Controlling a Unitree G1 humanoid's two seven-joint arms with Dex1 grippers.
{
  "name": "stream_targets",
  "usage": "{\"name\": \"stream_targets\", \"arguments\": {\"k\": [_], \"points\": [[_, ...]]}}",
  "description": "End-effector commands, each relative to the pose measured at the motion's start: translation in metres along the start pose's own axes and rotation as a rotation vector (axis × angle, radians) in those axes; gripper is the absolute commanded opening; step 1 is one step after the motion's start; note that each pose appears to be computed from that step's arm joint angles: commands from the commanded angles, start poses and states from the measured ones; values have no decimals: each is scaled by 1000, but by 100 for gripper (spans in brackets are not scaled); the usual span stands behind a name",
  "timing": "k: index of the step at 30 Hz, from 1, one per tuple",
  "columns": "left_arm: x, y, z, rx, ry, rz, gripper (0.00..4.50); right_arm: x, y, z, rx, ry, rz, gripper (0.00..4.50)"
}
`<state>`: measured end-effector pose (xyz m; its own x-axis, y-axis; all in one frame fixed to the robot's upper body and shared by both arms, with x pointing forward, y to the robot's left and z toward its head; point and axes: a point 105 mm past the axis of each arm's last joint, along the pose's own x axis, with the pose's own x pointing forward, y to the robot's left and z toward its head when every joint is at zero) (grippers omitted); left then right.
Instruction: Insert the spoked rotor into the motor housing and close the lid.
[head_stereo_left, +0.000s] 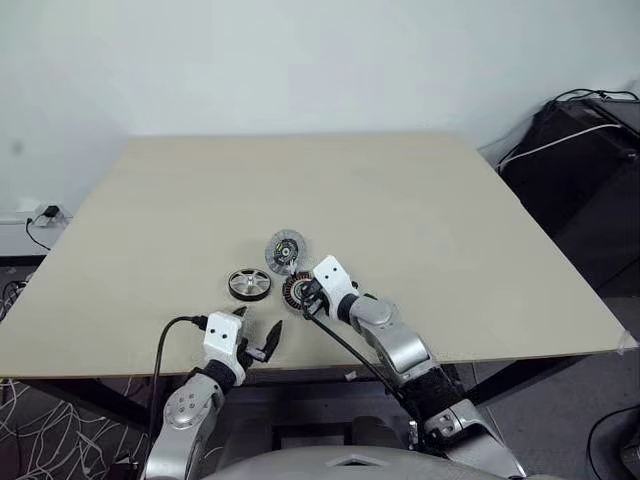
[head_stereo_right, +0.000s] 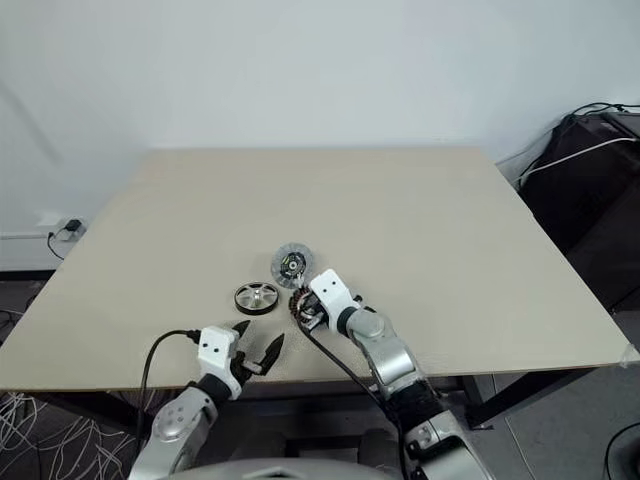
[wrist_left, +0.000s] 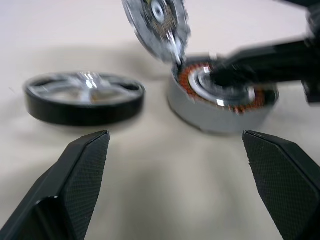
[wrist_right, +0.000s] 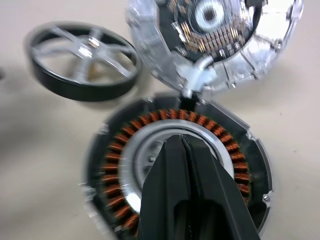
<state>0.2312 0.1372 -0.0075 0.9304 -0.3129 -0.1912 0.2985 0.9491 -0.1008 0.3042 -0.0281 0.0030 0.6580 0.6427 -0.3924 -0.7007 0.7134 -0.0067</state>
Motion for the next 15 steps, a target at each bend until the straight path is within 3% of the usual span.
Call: {"name": "stream_targets", "arguments": {"k": [1,9,15], "points": [[-1,13,19,-42,-79,79,450,-18,-10,24,0,-97,-26,5],[1,26,4,-355,-10,165,450,-53,-26,31,41,-139,-104,5],[9,32,14,-506,-54,156,450,-68,-27,30,58,-139,-126,5]]}}
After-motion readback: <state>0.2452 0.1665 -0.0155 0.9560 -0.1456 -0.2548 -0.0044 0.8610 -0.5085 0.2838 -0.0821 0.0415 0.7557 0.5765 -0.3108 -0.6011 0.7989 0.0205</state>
